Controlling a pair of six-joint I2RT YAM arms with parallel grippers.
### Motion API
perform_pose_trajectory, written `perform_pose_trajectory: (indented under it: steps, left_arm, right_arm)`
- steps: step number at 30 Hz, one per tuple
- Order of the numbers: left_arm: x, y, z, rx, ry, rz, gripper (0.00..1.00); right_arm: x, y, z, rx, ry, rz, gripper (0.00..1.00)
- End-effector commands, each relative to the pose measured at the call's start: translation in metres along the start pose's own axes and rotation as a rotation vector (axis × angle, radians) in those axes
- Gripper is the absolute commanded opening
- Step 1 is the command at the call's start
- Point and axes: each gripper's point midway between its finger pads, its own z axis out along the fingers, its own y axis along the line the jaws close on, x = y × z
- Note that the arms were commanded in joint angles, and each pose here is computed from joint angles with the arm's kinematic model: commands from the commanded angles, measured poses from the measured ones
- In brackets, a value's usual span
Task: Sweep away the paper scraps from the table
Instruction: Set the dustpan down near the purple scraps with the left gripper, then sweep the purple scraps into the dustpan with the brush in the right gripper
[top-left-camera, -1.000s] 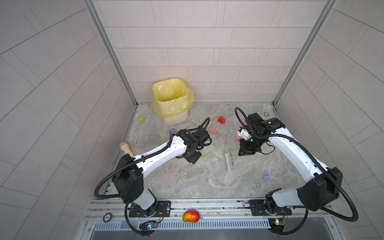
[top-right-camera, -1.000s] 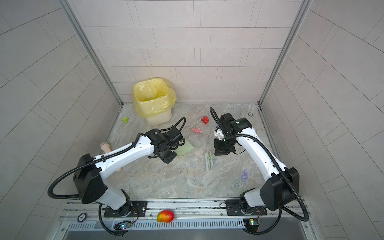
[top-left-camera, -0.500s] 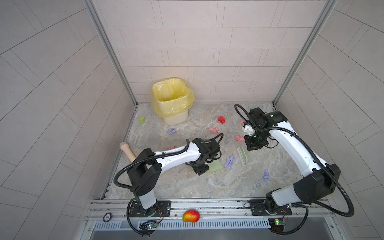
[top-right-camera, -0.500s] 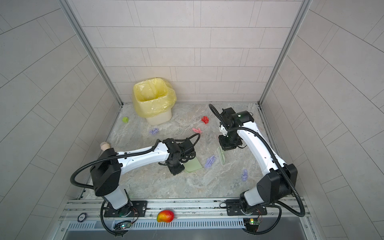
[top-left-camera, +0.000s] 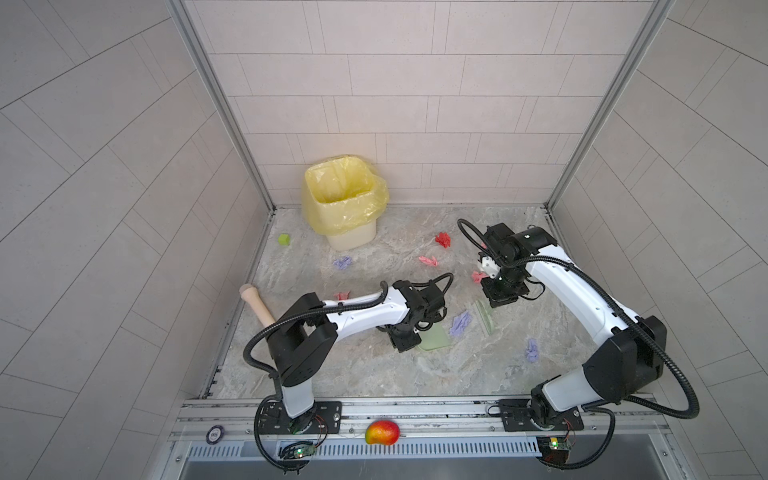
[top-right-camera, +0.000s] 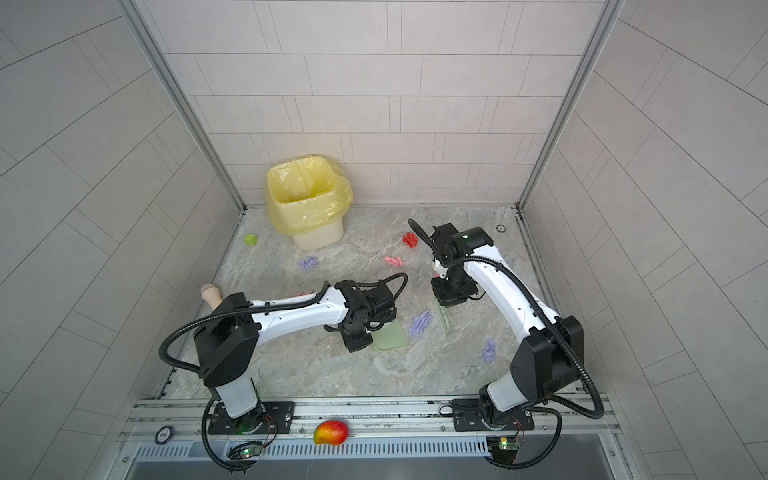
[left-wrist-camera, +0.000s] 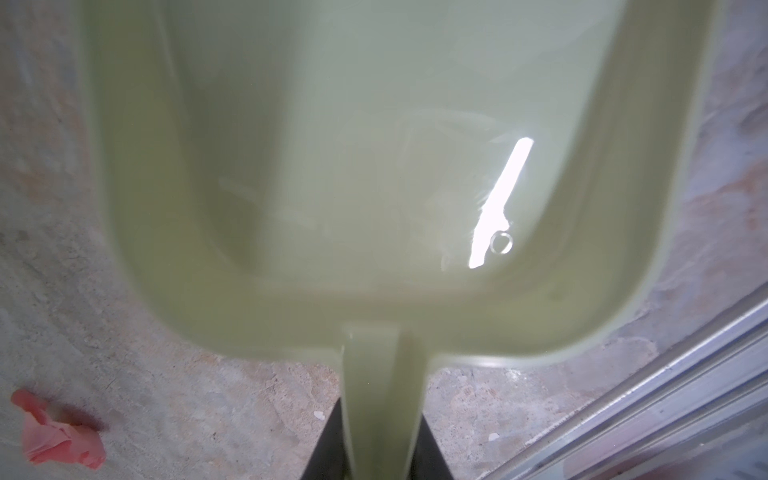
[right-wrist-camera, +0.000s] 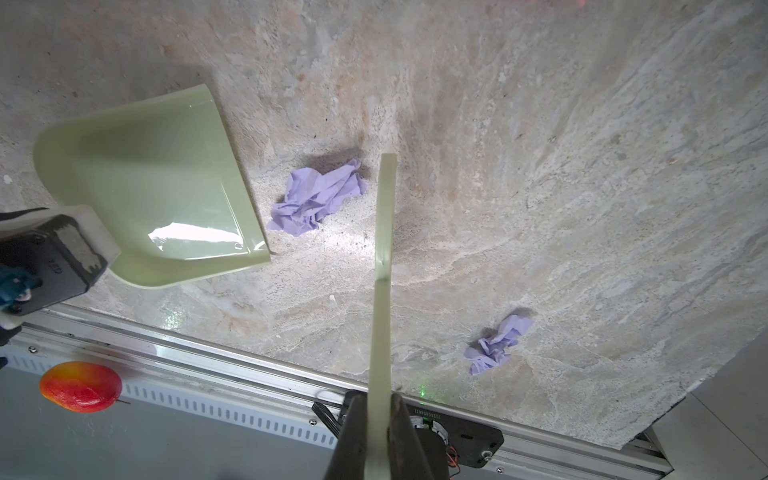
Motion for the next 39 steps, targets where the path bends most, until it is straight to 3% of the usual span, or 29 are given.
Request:
perform_pose_trajectory:
  steps: [1,16,25,39]
  left_arm:
    - [-0.002,-0.002,0.002,0.004,0.020,0.049,0.00]
    - [-0.010,0.001,0.010,0.006,0.028,0.064,0.00]
    - [-0.010,0.000,0.013,0.018,0.032,0.062,0.00]
    - [-0.011,-0.001,0.014,0.020,0.032,0.058,0.00]
  right_arm:
    - [-0.006,0.002,0.003,0.015,-0.008,0.008,0.00]
    - [-0.019,0.039,-0.007,-0.087,-0.059,-0.011,0.00]
    - [-0.015,0.007,0.001,0.063,-0.007,-0.005,0.00]
    - [-0.033,0.072,0.004,-0.156,-0.065,0.003,0.00]
